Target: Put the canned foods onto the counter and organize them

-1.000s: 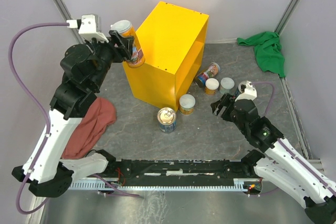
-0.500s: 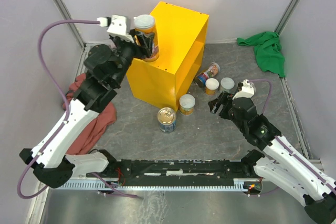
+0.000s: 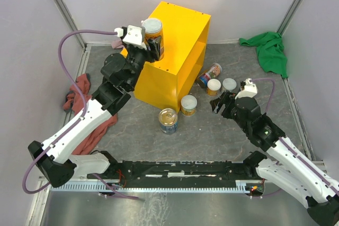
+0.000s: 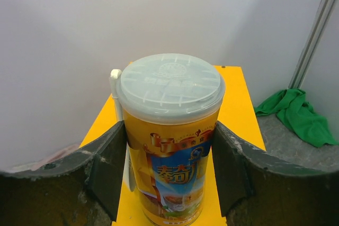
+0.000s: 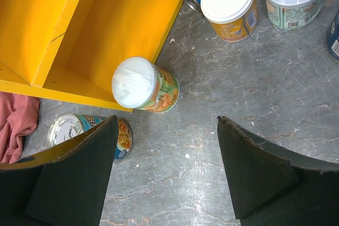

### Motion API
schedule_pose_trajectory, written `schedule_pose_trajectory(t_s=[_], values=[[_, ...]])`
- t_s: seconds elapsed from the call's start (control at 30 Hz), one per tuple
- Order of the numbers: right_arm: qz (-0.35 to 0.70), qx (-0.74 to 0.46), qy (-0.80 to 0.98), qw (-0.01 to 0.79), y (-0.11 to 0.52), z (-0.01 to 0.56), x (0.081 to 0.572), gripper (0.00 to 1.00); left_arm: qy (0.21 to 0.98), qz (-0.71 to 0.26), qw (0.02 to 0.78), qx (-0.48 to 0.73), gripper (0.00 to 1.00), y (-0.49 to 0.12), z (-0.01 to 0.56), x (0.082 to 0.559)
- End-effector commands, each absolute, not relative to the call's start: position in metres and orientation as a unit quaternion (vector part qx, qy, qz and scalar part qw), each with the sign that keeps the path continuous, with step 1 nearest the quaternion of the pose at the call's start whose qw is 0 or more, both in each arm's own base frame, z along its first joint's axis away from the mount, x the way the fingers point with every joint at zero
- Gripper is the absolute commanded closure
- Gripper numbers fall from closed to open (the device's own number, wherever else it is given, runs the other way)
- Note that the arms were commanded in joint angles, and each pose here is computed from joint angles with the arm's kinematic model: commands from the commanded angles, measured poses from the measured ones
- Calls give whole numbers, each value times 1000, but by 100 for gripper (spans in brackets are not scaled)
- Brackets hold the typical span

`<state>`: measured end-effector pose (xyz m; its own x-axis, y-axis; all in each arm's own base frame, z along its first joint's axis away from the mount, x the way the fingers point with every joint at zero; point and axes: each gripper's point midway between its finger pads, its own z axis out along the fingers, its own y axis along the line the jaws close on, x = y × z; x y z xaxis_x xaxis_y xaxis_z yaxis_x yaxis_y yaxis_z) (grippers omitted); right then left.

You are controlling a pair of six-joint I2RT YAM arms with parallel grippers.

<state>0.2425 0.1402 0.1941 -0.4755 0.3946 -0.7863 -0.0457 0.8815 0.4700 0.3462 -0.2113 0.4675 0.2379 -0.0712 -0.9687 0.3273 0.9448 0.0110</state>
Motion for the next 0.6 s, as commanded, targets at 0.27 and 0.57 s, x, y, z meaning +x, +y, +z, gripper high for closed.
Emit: schedule_pose_trajectory(t_s=[0.27, 0.57], values=[[242, 81, 802, 539, 149, 243, 251, 14, 540, -133, 828, 73, 47, -194, 513, 334], [244, 72, 798, 546, 150, 257, 251, 13, 563, -149, 810, 67, 19, -196, 510, 333]])
